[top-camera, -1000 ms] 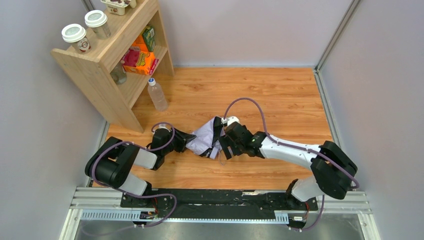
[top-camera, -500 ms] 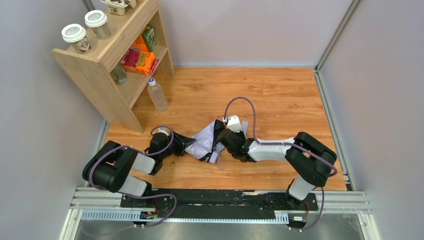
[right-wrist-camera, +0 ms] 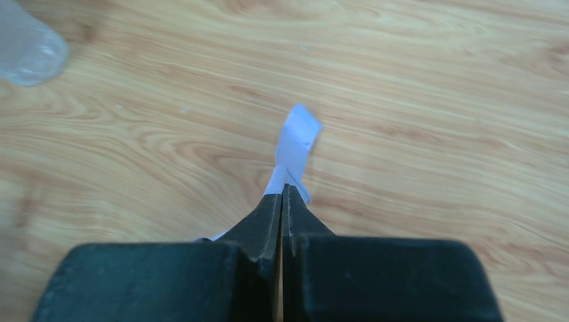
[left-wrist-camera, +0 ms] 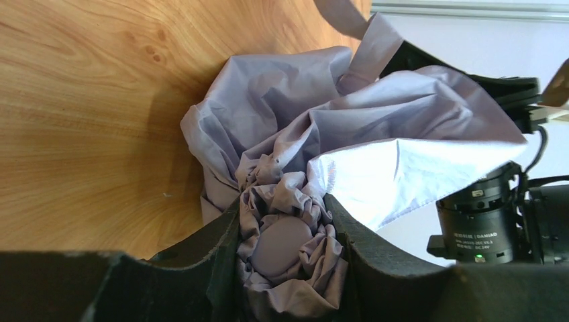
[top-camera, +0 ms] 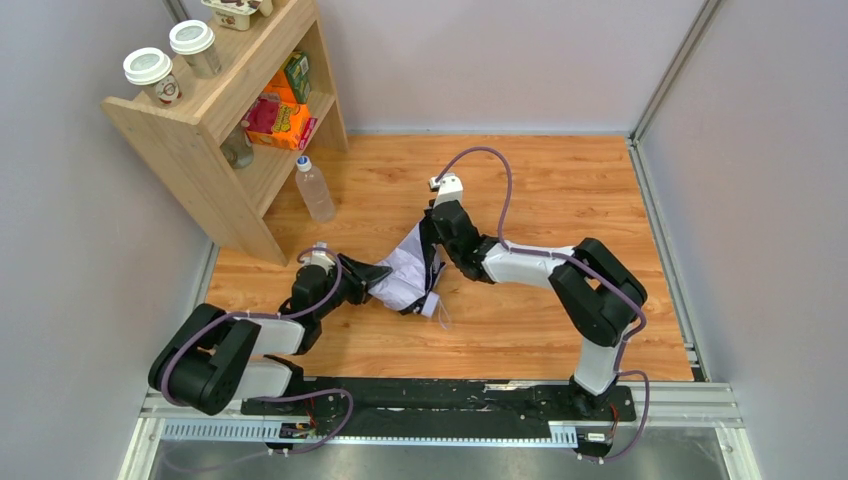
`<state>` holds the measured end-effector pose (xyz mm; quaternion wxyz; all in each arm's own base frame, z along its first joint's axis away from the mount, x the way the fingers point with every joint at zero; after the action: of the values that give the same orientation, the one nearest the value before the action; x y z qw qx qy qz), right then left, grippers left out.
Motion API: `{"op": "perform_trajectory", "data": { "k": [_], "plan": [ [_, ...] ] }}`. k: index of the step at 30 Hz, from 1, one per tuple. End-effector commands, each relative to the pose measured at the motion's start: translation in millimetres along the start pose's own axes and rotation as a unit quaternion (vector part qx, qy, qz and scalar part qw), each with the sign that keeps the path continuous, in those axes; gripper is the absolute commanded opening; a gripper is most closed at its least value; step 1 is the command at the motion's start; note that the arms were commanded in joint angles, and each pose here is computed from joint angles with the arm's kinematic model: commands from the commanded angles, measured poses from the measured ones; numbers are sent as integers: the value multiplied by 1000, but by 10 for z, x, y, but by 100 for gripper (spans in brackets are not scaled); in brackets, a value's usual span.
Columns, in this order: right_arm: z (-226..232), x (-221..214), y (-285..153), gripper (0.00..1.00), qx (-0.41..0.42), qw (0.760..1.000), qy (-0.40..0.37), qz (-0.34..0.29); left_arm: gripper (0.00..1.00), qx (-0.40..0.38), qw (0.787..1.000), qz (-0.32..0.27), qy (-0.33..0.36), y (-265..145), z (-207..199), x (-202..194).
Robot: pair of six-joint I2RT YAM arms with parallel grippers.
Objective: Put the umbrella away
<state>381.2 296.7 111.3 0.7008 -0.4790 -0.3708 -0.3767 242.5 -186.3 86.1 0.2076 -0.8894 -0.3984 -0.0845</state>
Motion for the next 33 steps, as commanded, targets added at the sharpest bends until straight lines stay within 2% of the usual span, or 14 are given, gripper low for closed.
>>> {"op": "perform_trajectory", "data": {
  "k": [1, 4, 8, 12, 16, 18, 22, 24, 27, 30, 33],
  "plan": [
    [499, 502, 49, 0, 107, 989, 60, -81, 0, 11, 1000, 18, 19, -26, 32, -63],
    [447, 466, 203, 0, 93, 991, 59, -80, 0, 26, 999, 22, 22, -25, 99, -79],
    [264, 61, 327, 0, 65, 997, 50, 3, 0, 38, 999, 24, 23, -6, 164, -92],
    [73, -181, 272, 6, 44, 998, 34, 29, 0, 53, 998, 27, 34, 13, 253, -106],
    [-100, -237, 226, 12, 19, 999, -4, 35, 0, 64, 997, 28, 41, 2, 334, -129],
    [-192, -243, 222, 19, 1, 999, -16, 50, 0, 73, 996, 27, 47, -8, 385, -138],
    [-461, -238, 117, 43, -71, 992, -29, 104, 0, 79, 995, 30, 49, -7, 429, -152],
    [-654, -270, 4, 52, -121, 981, -31, 147, 0, 82, 995, 28, 50, -16, 444, -151],
    [-908, -318, -279, 61, -178, 959, -24, 217, 0, 83, 995, 28, 53, -8, 444, -148],
    [-1017, -352, -552, 71, -194, 950, 13, 244, 0, 82, 995, 32, 53, -7, 447, -156],
    [-839, -333, -693, 83, -142, 939, 131, 283, 0, 81, 995, 34, 53, -12, 444, -166]
  ]
}}
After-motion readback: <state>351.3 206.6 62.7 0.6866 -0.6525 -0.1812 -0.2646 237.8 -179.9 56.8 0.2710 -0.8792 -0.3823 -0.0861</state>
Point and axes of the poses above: each gripper's point midway between its finger pads, its own y axis out along the fingers, its own z axis along the line the jaws close on, x = y × z, the point moved 2 cm from there along -y, back along the fingers, and after that the axes turned 13 degrees about y, right-handed, at the moved point
